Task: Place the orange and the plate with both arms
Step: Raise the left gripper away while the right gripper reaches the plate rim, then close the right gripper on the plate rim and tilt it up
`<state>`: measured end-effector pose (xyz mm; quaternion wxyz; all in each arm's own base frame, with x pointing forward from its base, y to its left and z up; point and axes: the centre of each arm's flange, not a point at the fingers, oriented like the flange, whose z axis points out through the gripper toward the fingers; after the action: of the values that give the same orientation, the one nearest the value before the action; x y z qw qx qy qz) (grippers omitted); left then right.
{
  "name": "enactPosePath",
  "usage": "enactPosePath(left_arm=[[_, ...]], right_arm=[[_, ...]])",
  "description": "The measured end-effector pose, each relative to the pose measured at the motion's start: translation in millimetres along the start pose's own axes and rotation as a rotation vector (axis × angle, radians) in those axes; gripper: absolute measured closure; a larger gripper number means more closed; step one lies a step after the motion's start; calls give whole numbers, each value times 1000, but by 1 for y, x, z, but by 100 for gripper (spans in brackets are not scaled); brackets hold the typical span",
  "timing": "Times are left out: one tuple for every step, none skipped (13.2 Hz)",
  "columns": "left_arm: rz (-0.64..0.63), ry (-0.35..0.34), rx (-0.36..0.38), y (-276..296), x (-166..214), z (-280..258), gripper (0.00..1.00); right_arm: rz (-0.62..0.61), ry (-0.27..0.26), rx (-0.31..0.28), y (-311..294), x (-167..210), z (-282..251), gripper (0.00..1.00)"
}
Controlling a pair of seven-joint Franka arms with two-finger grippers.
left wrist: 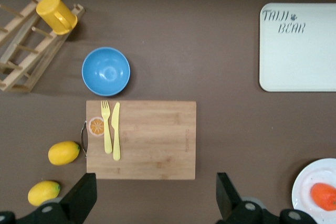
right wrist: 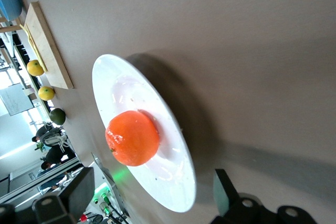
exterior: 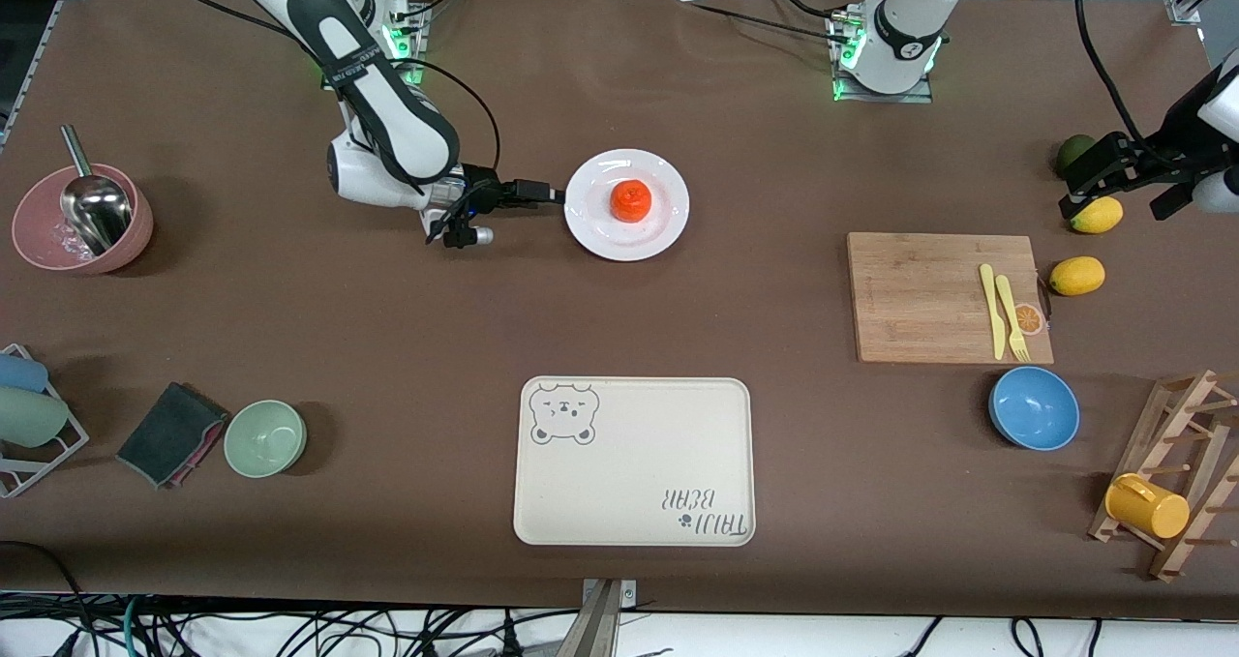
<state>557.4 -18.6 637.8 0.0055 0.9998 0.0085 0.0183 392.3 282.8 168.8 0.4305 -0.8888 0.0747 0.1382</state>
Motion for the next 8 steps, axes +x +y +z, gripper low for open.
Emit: enactPosePath(left_arm=[[0, -52, 2, 0, -5, 6, 0], [0, -88, 4, -1, -8, 9, 0], [0, -102, 5, -1, -10, 11, 0], [-4, -104, 0, 0, -10, 11, 0], [-13, -105, -5, 1, -9, 11, 0], [-25, -104, -7, 0, -8, 13, 0], [-31, -103, -7, -2, -7, 14, 0], [-36, -103, -7, -3, -6, 15, 0]], right_arm=[[-2, -6, 5, -1, 2, 6, 0], [-8, -11, 8, -2, 4, 12, 0], [-15, -15, 11, 0, 6, 16, 0], [-18, -18, 13, 2, 9, 19, 0], [-19, -20, 15, 3, 10, 21, 0], [-20, -21, 16, 3, 11, 22, 1], [-20, -21, 17, 4, 12, 23, 2], [-23, -22, 17, 4, 13, 24, 4]])
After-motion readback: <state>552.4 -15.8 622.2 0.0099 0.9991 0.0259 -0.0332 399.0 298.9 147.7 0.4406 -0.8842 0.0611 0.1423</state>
